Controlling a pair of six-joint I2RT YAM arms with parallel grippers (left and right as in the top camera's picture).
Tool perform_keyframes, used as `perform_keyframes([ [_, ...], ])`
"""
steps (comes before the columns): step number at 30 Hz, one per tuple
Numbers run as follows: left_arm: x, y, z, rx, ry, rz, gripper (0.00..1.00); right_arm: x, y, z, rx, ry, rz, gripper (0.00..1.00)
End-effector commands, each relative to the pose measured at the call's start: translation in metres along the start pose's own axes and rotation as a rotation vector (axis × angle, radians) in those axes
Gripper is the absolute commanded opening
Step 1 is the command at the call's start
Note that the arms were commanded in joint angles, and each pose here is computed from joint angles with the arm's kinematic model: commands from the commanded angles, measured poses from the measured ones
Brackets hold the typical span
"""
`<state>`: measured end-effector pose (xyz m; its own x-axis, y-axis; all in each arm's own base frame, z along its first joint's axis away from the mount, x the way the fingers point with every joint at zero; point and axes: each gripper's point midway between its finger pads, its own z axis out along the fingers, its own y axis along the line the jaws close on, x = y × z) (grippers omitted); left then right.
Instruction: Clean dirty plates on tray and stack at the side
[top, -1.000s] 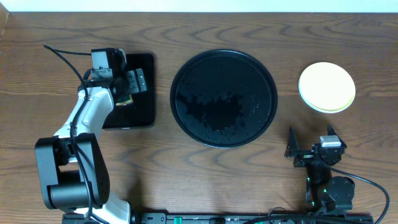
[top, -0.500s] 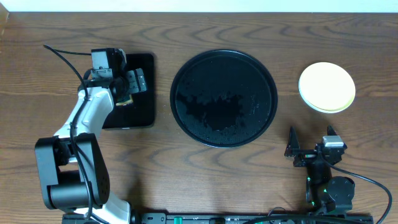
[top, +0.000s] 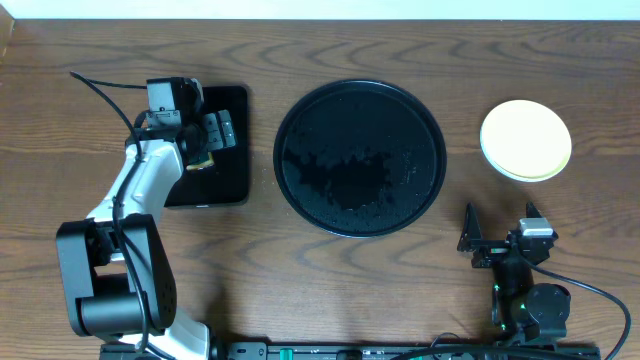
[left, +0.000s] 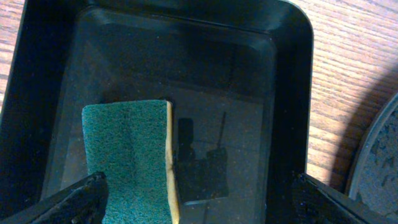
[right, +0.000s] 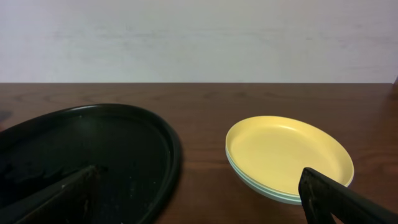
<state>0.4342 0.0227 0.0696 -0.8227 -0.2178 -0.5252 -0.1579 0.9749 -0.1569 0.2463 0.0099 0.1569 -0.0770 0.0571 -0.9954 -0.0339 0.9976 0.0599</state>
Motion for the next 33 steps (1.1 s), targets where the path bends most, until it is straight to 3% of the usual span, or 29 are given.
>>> perform_keyframes([
  [1, 0.004, 0.001, 0.001, -0.010, 0.009, 0.006, 0.94, 0.000, 0.000, 0.000, 0.004, -0.003, 0.013, 0.99],
  [6, -0.012, -0.006, -0.038, 0.001, -0.059, 0.014, 0.94, 0.000, 0.000, 0.000, 0.004, -0.003, 0.013, 0.99],
  [15, -0.069, -0.031, -0.223, 0.069, -0.525, 0.056, 0.94, 0.000, 0.000, 0.000, 0.004, -0.003, 0.013, 0.99],
  [22, -0.055, -0.035, -0.369, 0.067, -0.899, 0.089, 0.94, 0.000, 0.000, 0.000, 0.004, -0.003, 0.013, 0.99],
  [27, -0.027, -0.033, -0.397, 0.074, -0.944, 0.091, 0.94, 0.000, 0.000, 0.000, 0.004, -0.003, 0.013, 0.99],
  [33, 0.036, -0.021, -0.359, 0.055, -0.792, 0.082, 0.94, 0.000, 0.000, 0.000, 0.004, -0.003, 0.013, 0.99],
])
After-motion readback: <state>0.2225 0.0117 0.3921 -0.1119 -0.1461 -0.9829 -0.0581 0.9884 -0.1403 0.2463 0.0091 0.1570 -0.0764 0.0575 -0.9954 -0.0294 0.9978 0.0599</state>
